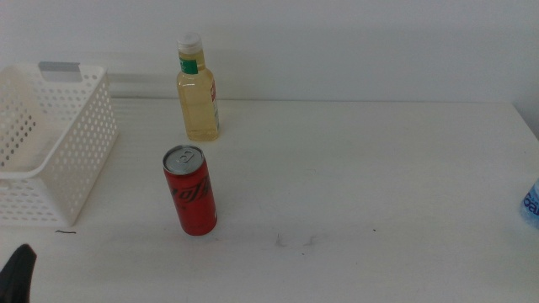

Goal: Use arms to grab the bottles and put them into the dustbin to the left of the table.

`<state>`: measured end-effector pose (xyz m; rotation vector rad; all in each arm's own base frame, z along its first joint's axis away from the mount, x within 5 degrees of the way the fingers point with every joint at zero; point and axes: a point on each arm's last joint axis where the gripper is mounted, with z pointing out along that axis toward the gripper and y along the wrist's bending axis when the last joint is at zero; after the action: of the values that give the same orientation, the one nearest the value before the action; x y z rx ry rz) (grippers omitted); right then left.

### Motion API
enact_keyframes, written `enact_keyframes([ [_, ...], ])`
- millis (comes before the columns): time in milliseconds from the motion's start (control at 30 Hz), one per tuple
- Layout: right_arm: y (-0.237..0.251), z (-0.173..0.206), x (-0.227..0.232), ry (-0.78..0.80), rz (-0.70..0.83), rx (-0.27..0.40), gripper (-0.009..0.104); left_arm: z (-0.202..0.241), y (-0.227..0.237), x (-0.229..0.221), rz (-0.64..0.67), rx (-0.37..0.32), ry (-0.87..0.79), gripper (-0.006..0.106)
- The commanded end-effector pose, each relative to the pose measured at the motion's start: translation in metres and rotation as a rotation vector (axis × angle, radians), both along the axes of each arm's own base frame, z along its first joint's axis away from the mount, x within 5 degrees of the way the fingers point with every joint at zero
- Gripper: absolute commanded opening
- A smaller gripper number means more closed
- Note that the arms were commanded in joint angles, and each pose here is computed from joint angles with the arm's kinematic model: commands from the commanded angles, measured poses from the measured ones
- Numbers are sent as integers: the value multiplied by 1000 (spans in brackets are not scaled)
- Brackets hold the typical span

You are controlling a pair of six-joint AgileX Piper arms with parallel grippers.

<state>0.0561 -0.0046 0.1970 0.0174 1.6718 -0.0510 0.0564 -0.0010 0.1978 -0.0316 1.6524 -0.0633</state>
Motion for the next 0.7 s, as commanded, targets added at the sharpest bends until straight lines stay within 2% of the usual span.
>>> enact_keyframes([
  [0, 0, 0, 0, -10, -3, -13, 93, 4, -2, 3, -26, -9, -28, 94],
  [200, 0, 0, 0, -10, -3, -13, 93, 3, -23, 48, -203, -19, 28, 94],
  [333, 0, 0, 0, -10, -3, -13, 93, -3, -40, 72, -306, 2, -16, 94],
  [667, 0, 0, 0, -10, -3, -13, 93, -36, -54, 97, -377, -4, 50, 94],
])
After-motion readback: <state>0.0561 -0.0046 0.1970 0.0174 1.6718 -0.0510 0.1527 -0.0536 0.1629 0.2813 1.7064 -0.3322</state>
